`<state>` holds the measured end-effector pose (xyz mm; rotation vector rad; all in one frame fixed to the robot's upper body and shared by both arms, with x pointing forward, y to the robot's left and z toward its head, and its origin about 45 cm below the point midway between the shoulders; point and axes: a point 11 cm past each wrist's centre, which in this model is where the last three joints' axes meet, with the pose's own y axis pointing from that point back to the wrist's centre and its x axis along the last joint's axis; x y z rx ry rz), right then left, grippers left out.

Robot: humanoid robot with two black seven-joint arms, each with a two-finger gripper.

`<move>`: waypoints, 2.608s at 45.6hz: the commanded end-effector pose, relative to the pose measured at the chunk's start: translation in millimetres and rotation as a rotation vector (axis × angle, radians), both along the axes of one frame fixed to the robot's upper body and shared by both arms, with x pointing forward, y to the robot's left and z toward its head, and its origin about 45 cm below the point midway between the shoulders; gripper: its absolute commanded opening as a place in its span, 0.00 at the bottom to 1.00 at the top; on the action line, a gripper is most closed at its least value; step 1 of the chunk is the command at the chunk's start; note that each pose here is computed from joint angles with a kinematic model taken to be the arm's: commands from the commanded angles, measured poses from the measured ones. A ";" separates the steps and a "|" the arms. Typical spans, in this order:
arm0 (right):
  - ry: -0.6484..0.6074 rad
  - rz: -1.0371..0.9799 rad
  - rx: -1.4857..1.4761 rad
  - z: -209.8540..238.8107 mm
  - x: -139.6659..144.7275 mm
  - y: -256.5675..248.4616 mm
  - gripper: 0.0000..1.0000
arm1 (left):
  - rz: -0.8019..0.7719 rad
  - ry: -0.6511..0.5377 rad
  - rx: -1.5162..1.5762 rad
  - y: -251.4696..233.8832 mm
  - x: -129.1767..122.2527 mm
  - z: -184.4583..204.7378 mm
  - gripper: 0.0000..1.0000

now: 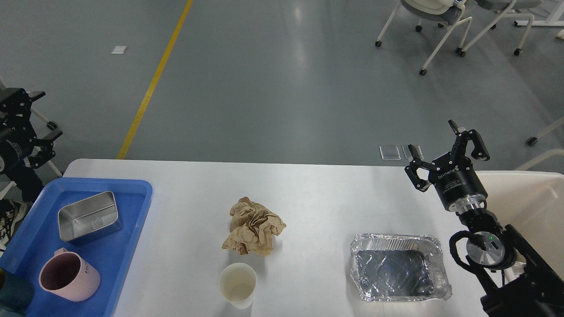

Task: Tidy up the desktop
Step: 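Raise the left gripper away and swing the right arm outward, then lower the right gripper to the foil tray edge and grasp it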

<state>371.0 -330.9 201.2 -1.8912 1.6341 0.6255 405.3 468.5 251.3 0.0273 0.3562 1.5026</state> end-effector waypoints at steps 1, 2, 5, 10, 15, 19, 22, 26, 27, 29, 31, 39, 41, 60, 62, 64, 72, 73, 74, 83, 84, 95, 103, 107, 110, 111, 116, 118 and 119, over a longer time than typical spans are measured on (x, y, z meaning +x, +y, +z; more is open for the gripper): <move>-0.023 0.009 -0.132 10.8 -0.5 -16.2 1.00 | 0.038 -0.083 -0.162 -14.5 -12.3 5.9 0.97; -0.023 0.015 -0.161 12.1 -0.9 -19.1 1.00 | 0.039 -0.095 -0.182 -18.6 -15.0 6.3 0.97; -0.039 0.039 -0.221 18.0 -1.8 -26.0 1.00 | 0.039 -0.110 -0.236 -30.2 -28.4 0.8 0.97; -0.072 0.104 -0.251 21.7 -3.9 -21.7 1.00 | 0.064 -0.146 -0.345 -45.9 -50.4 -10.2 0.97; -0.044 0.208 -0.356 5.5 -8.0 -1.6 1.00 | 0.118 -0.162 -0.475 -55.9 -76.6 -32.7 0.97; -0.031 0.275 -0.509 0.0 -0.8 13.5 1.00 | 0.111 -0.185 -0.563 -79.8 -87.4 -38.3 0.97; -0.010 0.265 -0.575 -3.1 7.9 12.4 1.00 | 0.110 -0.186 -0.616 -95.3 -88.7 -45.1 0.97; -0.012 0.260 -0.669 1.9 9.0 0.2 1.00 | 0.128 -0.182 -0.675 -106.5 -91.9 -55.5 0.97; -0.016 0.267 -0.710 4.2 7.8 -3.3 1.00 | 0.133 -0.178 -0.682 -107.7 -93.6 -58.4 0.97; -0.039 0.279 -0.823 11.5 5.4 -6.7 1.00 | 0.133 -0.170 -0.700 -112.5 -97.1 -63.6 0.97; -0.055 0.269 -0.956 13.4 2.5 -12.5 1.00 | 0.118 -0.170 -0.713 -118.8 -99.9 -66.1 0.97; -0.029 0.247 -1.355 7.2 -22.4 -60.1 1.00 | 0.140 -0.139 -0.709 -112.2 -117.8 -82.0 0.97; -0.026 0.280 -1.386 6.8 -27.7 -61.2 1.00 | 0.142 -0.130 -0.705 -111.0 -119.9 -84.5 0.97; 0.066 0.670 -1.798 50.7 -110.2 -107.1 1.00 | -0.008 -0.215 -0.717 -103.9 -133.6 -93.1 0.97; 0.095 0.707 -1.833 54.5 -119.6 -113.9 1.00 | 0.016 -0.197 -0.717 -99.8 -133.7 -100.5 0.97; 0.112 0.742 -1.864 59.2 -127.8 -117.8 1.00 | 0.036 -0.179 -0.717 -96.8 -132.6 -106.3 0.97; 0.146 0.811 -2.001 85.1 -142.5 -132.2 1.00 | 0.084 -0.137 -0.721 -93.9 -130.5 -119.2 0.97; 0.148 0.818 -2.007 87.2 -144.2 -132.2 1.00 | 0.086 -0.134 -0.722 -94.1 -130.7 -120.0 0.97; 0.152 0.824 -2.015 89.4 -145.5 -132.8 1.00 | 0.088 -0.130 -0.723 -94.6 -131.3 -121.5 0.97; 0.213 0.899 -2.030 100.2 -154.6 -139.1 1.00 | 0.157 -0.065 -0.720 -93.5 -127.9 -129.9 0.97; 0.221 0.911 -2.026 100.0 -155.5 -139.4 1.00 | 0.163 -0.056 -0.719 -94.3 -126.9 -130.9 0.97; 0.310 0.930 -2.006 79.8 -156.3 -140.9 1.00 | 0.146 0.000 -0.715 -109.9 -126.5 -140.2 0.97; 0.328 0.899 -1.912 33.3 -145.1 -126.1 1.00 | 0.179 0.026 -0.694 -110.5 -121.9 -142.5 0.97; 0.327 0.892 -1.859 11.6 -139.4 -112.9 1.00 | 0.176 0.028 -0.692 -111.2 -119.0 -141.2 0.97; 0.337 0.890 -1.832 -2.2 -136.7 -105.3 1.00 | 0.178 0.033 -0.692 -111.5 -119.1 -141.9 0.97; 0.341 0.889 -1.823 -6.6 -136.0 -103.2 1.00 | 0.183 0.035 -0.692 -111.2 -119.2 -142.2 0.97; 0.343 0.910 -1.768 -24.8 -132.9 -91.1 1.00 | 0.222 0.072 -0.687 -110.0 -119.5 -148.8 0.97; 0.339 0.919 -1.756 -28.3 -131.6 -87.5 1.00 | 0.221 0.088 -0.684 -112.9 -119.8 -151.7 0.97; 0.337 0.923 -1.749 -30.8 -131.8 -85.4 1.00 | 0.215 0.094 -0.684 -115.7 -119.5 -152.5 0.97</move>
